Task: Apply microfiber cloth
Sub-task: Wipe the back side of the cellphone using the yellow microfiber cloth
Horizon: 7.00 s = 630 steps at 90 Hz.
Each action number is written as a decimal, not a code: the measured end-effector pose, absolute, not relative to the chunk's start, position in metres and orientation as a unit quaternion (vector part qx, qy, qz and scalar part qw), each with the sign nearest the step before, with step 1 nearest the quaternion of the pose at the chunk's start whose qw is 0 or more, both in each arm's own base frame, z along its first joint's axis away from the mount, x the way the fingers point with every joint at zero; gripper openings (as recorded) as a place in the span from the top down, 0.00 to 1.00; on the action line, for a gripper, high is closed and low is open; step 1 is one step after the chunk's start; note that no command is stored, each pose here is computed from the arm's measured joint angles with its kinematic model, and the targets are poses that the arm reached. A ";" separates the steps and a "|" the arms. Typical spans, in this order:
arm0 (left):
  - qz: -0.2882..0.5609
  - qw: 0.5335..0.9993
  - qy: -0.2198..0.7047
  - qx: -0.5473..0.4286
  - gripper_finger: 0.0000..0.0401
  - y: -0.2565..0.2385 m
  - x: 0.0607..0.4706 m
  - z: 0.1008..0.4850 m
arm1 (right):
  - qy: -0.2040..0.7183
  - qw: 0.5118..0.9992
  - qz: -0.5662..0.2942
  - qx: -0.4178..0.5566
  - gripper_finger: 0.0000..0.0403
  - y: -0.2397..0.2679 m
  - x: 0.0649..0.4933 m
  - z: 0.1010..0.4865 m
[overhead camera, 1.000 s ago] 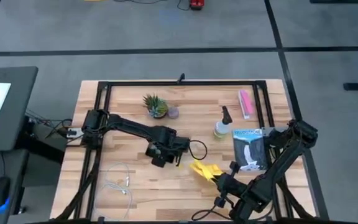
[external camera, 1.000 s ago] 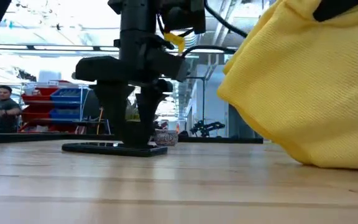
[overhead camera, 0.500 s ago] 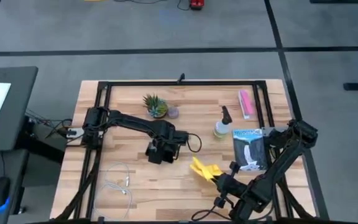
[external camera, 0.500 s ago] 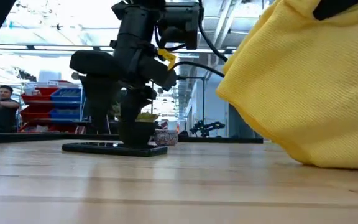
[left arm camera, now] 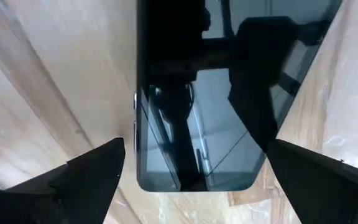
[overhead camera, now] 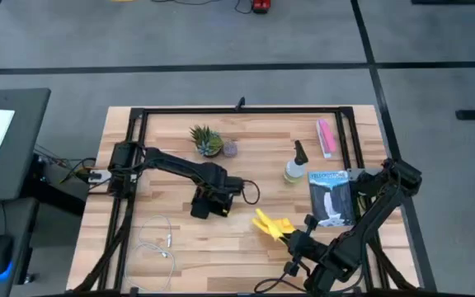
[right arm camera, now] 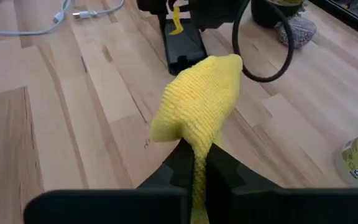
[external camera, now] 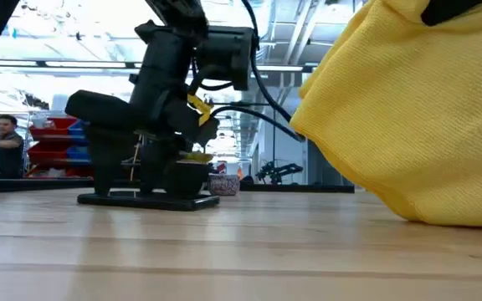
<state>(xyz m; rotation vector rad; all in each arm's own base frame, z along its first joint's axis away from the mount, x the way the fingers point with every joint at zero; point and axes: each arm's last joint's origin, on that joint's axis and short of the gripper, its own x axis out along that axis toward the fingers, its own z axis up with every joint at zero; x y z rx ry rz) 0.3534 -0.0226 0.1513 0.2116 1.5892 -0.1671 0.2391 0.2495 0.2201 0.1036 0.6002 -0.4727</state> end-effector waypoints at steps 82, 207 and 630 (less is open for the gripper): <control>-0.078 0.714 0.689 0.094 0.22 -0.025 0.365 0.137 | 0.288 0.934 -0.210 0.036 0.99 0.252 0.242 0.216; 0.030 0.793 0.608 0.019 0.50 -0.052 0.304 0.183 | 0.392 0.886 -0.246 0.029 0.98 0.204 0.275 0.210; 0.130 0.926 0.352 0.042 0.50 -0.133 0.234 0.174 | 0.509 0.856 -0.089 0.024 0.44 0.171 0.293 0.115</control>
